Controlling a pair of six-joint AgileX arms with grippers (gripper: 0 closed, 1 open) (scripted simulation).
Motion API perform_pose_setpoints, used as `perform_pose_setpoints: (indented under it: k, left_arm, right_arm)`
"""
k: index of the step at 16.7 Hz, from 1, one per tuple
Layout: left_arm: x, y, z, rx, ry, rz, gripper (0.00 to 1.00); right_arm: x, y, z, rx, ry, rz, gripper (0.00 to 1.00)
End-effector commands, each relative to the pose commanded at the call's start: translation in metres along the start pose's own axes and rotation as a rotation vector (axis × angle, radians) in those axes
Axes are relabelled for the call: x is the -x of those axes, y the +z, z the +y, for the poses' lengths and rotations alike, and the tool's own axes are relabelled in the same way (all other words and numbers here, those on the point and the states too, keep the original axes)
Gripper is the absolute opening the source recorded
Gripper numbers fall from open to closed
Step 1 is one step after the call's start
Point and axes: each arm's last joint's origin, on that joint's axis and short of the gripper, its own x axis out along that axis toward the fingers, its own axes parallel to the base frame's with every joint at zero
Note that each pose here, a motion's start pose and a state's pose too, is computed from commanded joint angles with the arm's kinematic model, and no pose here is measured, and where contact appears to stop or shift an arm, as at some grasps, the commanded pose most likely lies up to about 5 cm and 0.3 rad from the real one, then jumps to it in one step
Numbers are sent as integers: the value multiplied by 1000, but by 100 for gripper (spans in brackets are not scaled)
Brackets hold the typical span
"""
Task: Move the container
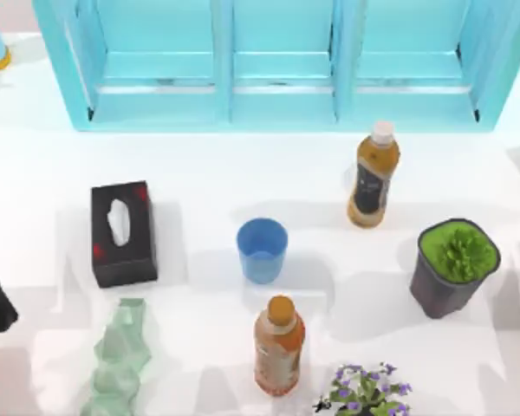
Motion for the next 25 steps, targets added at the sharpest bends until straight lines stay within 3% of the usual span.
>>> perform_pose_setpoints:
  k: [6,11,17,21,25]
  left_arm:
    - [-1,17,0,56,12,73,100]
    - [-23,71,-2,204,55,336,100]
    - [-120,113,-27,313,151,854,100]
    - [-195,99,-72,272,214,1195,100]
    - [-239,82,-137,183,215,1406,100]
  right_arm:
    - [0,0,0,0,0,0,100]
    - [0,0,0,0,0,0,100]
    - [0,0,0,0,0,0,100]
    - [0,0,0,0,0,0,100]
    - [0,0,0,0,0,0,100]
